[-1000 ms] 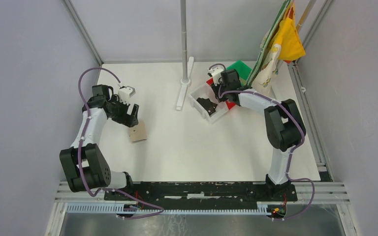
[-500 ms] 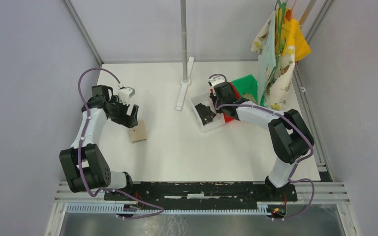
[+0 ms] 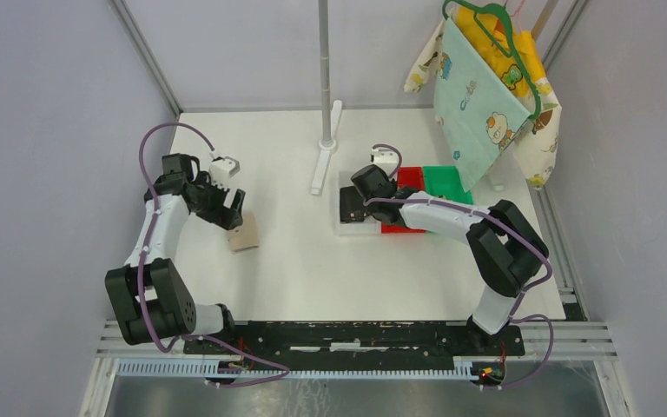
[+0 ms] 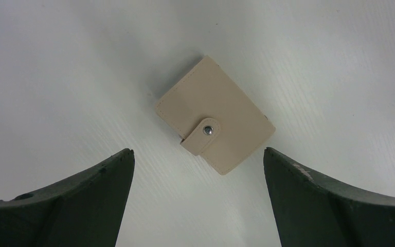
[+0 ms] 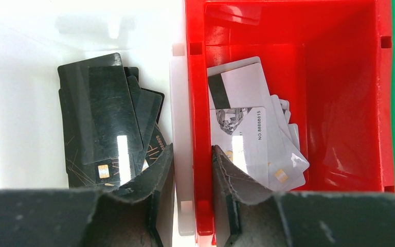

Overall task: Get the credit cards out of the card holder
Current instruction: Move the storage box to the center of the board, then move the card holder to the center of the board.

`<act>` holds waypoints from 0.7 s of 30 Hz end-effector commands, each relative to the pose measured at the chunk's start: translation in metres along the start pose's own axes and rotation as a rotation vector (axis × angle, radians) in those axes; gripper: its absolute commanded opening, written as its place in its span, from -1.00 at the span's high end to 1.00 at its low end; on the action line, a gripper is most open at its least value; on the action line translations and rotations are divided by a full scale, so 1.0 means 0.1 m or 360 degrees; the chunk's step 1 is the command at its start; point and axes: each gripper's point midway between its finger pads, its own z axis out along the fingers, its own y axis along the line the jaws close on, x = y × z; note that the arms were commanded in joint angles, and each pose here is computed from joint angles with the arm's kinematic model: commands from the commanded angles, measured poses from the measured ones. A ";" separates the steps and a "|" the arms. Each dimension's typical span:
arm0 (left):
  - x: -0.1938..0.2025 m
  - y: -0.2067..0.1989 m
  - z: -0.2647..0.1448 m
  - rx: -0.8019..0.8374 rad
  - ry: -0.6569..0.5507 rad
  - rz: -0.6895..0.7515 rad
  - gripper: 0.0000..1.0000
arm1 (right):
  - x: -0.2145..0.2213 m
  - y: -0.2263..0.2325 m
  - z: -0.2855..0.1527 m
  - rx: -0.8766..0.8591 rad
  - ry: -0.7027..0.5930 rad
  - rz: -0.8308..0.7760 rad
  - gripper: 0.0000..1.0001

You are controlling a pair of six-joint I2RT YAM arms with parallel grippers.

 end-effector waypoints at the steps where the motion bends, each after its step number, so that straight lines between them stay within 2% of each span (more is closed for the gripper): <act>1: -0.06 0.05 -0.12 -0.0054 -0.0051 0.0126 -0.99 | -0.06 -0.01 0.00 0.0103 -0.0033 0.0240 1.00; 5: -0.02 0.10 -0.13 -0.0076 -0.0019 0.0154 -0.98 | -0.20 -0.02 0.00 0.0140 -0.0092 0.0263 0.99; 6: 0.01 0.12 -0.12 -0.0086 -0.0006 0.0155 -0.97 | -0.24 -0.01 0.00 0.0133 -0.0108 0.0254 0.92; 9: 0.13 0.23 -0.08 -0.0135 0.0046 0.0135 -0.96 | -0.38 0.01 -0.06 0.0113 -0.0149 0.0220 0.58; 13: 0.33 0.47 -0.06 -0.0213 0.0112 0.0044 -0.97 | -0.51 0.04 -0.27 0.0035 -0.0241 0.0200 -0.15; 15: 0.41 0.58 -0.05 -0.0244 0.0139 -0.0012 -0.93 | -0.57 0.04 -0.42 -0.0007 -0.0295 0.0202 -0.43; 17: 0.46 0.63 -0.01 -0.0253 0.0157 -0.0055 -0.80 | -0.59 0.04 -0.55 -0.0044 -0.0338 0.0190 -0.60; 20: 0.45 0.59 0.13 -0.0174 0.0146 -0.0122 -0.46 | -0.60 0.14 -0.72 -0.0168 -0.0373 0.0152 -0.81; 21: 0.44 0.57 0.18 -0.0140 0.0146 -0.0154 -0.41 | -0.60 0.19 -0.77 -0.0213 -0.0386 0.0140 -0.90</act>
